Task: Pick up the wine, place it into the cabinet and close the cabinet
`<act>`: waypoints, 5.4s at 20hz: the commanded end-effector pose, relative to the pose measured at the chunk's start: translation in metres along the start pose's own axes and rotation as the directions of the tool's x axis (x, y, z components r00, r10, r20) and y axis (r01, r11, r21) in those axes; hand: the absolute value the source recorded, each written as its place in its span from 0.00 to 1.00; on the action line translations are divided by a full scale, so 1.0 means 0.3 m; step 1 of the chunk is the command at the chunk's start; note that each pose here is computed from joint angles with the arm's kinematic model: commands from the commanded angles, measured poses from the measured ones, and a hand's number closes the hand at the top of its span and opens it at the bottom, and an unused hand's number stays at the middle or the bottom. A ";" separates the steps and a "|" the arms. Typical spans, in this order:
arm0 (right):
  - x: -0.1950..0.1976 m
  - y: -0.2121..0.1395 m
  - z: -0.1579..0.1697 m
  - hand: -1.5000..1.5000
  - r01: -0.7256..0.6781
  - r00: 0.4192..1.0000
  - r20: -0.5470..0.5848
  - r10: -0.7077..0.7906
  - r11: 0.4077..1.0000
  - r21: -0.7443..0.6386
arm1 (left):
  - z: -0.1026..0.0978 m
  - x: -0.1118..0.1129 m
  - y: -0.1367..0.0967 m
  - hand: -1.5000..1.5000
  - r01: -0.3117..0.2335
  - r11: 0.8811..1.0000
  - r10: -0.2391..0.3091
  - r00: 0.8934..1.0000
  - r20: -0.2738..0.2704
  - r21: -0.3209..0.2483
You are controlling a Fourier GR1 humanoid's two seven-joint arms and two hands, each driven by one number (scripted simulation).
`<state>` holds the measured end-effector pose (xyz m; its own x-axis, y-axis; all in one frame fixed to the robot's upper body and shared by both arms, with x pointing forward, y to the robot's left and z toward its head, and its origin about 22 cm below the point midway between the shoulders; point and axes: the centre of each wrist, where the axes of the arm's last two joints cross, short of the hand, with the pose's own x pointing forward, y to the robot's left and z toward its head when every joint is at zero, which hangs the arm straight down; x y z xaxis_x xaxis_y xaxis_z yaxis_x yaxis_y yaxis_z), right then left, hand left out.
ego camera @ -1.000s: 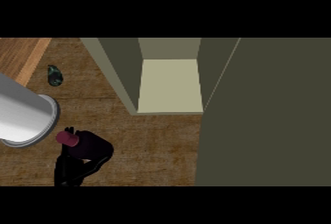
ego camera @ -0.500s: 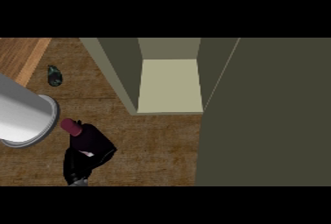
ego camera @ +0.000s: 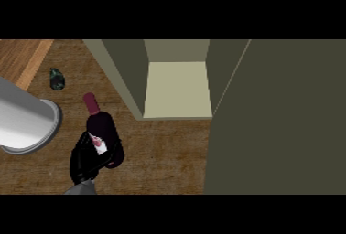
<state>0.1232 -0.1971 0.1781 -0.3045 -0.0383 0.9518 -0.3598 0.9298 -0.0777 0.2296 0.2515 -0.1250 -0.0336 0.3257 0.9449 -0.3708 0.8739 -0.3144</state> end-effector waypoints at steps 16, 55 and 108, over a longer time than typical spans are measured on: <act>0.111 -0.010 0.067 0.00 0.022 0.996 0.087 -0.023 1.000 0.014 | 0.132 0.052 -0.017 1.00 -0.038 0.934 0.117 0.972 0.205 -0.354; 0.130 -0.014 0.098 0.00 0.034 0.996 0.085 -0.036 0.999 0.021 | -0.014 0.274 -0.724 1.00 0.125 0.943 -0.082 0.985 0.150 -0.309; 0.053 -0.034 0.079 0.00 0.062 0.996 0.065 -0.066 0.996 0.066 | -0.403 0.356 -0.868 0.00 0.408 0.913 -0.404 0.893 0.199 0.025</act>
<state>0.1271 -0.2094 0.1672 -0.3099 -0.0439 0.9498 -0.3755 0.9234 -0.0798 0.4241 0.0987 0.0317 -0.0548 -0.0493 0.9973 -0.3392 0.9403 0.0279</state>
